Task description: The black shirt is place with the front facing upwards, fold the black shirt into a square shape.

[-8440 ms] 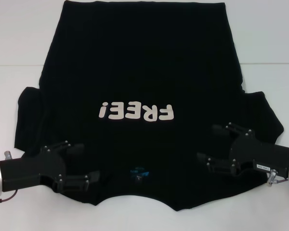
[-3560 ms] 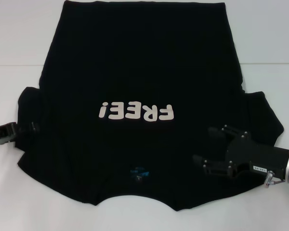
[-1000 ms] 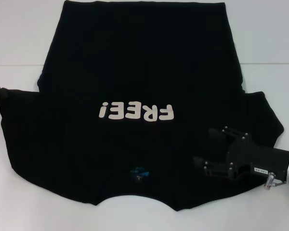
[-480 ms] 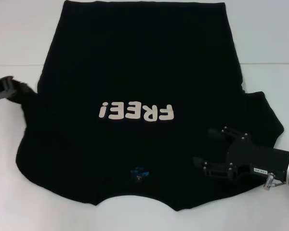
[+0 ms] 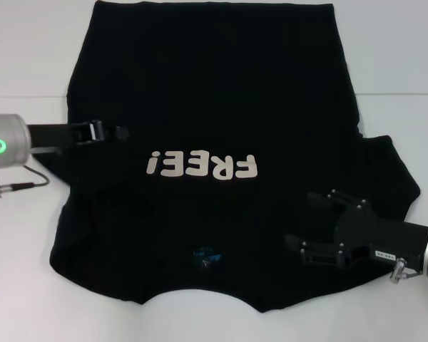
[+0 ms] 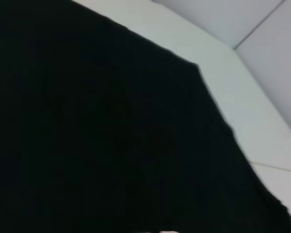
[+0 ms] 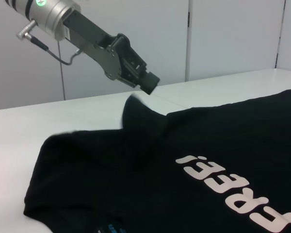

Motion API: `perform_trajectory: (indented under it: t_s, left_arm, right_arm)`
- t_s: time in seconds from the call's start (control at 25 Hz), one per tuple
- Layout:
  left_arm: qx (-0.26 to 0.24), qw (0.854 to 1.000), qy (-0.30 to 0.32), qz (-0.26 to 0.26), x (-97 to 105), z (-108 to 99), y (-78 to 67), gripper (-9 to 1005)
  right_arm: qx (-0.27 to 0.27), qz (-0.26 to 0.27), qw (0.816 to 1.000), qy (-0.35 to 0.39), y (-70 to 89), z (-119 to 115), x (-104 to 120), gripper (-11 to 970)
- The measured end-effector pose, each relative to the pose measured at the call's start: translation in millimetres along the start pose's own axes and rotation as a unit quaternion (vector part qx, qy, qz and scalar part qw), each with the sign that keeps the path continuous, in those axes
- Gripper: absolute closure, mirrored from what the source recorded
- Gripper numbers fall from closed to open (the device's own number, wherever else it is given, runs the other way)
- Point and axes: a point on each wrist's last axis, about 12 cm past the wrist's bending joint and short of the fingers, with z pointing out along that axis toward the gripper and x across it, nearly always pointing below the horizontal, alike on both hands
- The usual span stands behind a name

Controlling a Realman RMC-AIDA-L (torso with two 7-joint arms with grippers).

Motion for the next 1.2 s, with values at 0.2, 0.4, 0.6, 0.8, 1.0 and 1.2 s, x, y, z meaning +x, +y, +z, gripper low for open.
perform_trajectory:
  t_s: [0.2, 0.4, 0.6, 0.8, 1.0, 1.2]
  left_arm:
    - [0.031, 0.999, -0.022, 0.006, 14.0, 5.9, -3.3, 815]
    - [0.020, 0.999, -0.018, -0.029, 19.3, -6.2, 11.5, 645]
    - [0.009, 0.991, -0.038, -0.127, 26.2, -31.7, 42.0, 311]
    - [0.009, 0.973, -0.048, -0.224, 41.8, -43.6, 66.2, 157]
    - [0.009, 0.968, -0.043, -0.247, 49.5, -38.8, 68.0, 108]
    - [-0.010, 0.965, -0.054, -0.258, 52.1, -34.4, 71.5, 58]
  right_arm:
    - [0.000, 0.001, 1.000, 0.000, 0.4, 0.2, 0.6, 15]
    - [-0.001, 0.002, 1.000, 0.000, 0.8, 0.2, 0.8, 15]
    - [0.000, 0.003, 1.000, 0.001, 1.2, 0.0, 1.5, 15]
    - [0.001, 0.003, 1.000, 0.002, 0.9, -0.1, 1.7, 15]
    - [0.001, 0.003, 1.000, 0.002, 0.7, 0.1, 1.6, 15]
    - [0.000, 0.006, 1.000, 0.002, 1.9, 0.2, 2.8, 14]
